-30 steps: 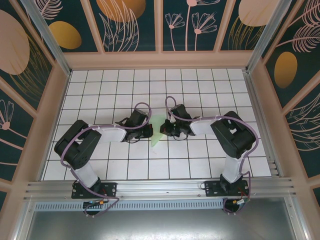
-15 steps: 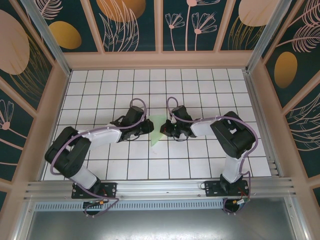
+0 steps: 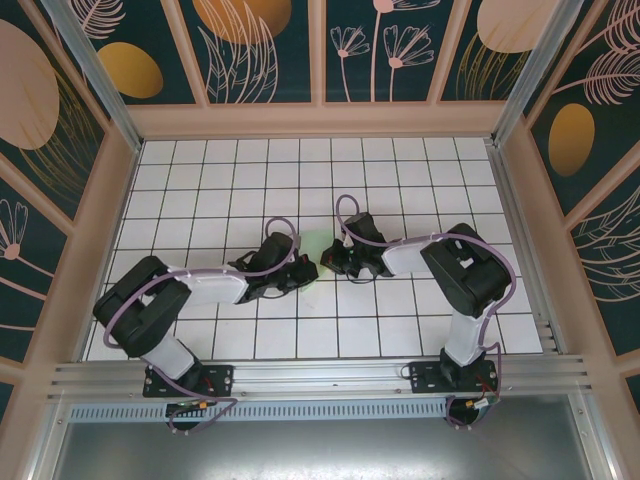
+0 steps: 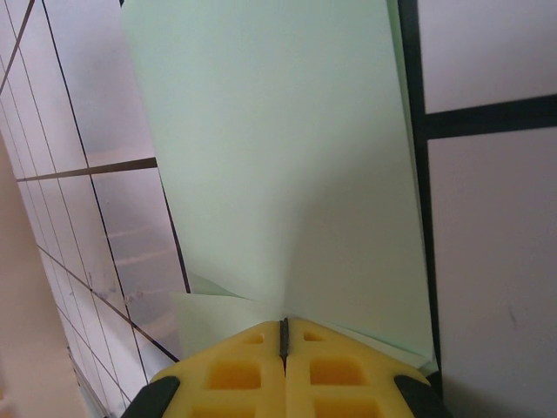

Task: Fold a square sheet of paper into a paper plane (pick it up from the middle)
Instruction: Third fold the triangle at the center of the table.

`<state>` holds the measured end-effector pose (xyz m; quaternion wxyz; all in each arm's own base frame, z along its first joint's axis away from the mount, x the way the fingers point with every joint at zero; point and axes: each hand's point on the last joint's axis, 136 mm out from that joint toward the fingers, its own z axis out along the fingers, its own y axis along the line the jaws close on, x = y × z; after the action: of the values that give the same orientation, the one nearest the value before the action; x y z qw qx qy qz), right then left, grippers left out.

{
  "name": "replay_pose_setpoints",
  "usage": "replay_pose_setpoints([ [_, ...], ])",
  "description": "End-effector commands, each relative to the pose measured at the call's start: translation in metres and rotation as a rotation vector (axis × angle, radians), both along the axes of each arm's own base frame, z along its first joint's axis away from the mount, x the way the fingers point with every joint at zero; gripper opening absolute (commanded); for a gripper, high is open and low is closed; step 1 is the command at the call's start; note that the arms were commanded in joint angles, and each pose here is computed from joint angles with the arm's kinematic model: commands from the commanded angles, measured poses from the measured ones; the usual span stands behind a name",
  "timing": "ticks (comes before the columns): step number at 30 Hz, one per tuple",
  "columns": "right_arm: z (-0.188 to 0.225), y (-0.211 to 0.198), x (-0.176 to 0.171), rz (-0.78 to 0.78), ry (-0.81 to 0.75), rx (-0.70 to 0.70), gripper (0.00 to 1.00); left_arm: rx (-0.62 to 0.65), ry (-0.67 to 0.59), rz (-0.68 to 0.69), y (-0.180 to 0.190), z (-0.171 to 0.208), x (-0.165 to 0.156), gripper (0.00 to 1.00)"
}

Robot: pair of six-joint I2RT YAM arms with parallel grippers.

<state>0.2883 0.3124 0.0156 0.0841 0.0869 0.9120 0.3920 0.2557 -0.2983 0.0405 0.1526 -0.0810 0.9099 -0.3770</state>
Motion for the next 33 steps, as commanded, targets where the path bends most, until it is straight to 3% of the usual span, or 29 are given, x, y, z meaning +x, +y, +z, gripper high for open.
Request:
replay_pose_setpoints([
  [1,-0.057,-0.041,-0.033,-0.054,0.151,-0.206,0.0,-0.052,-0.005,0.004,-0.016,0.007,0.008,0.04],
  [19,-0.065,-0.046,-0.038,-0.052,0.176,-0.24,0.0,0.079,0.068,0.079,0.019,-0.035,-0.01,0.03],
  [33,-0.072,-0.058,-0.039,-0.079,0.205,-0.284,0.0,0.15,0.2,0.022,0.053,-0.06,-0.063,0.03],
])
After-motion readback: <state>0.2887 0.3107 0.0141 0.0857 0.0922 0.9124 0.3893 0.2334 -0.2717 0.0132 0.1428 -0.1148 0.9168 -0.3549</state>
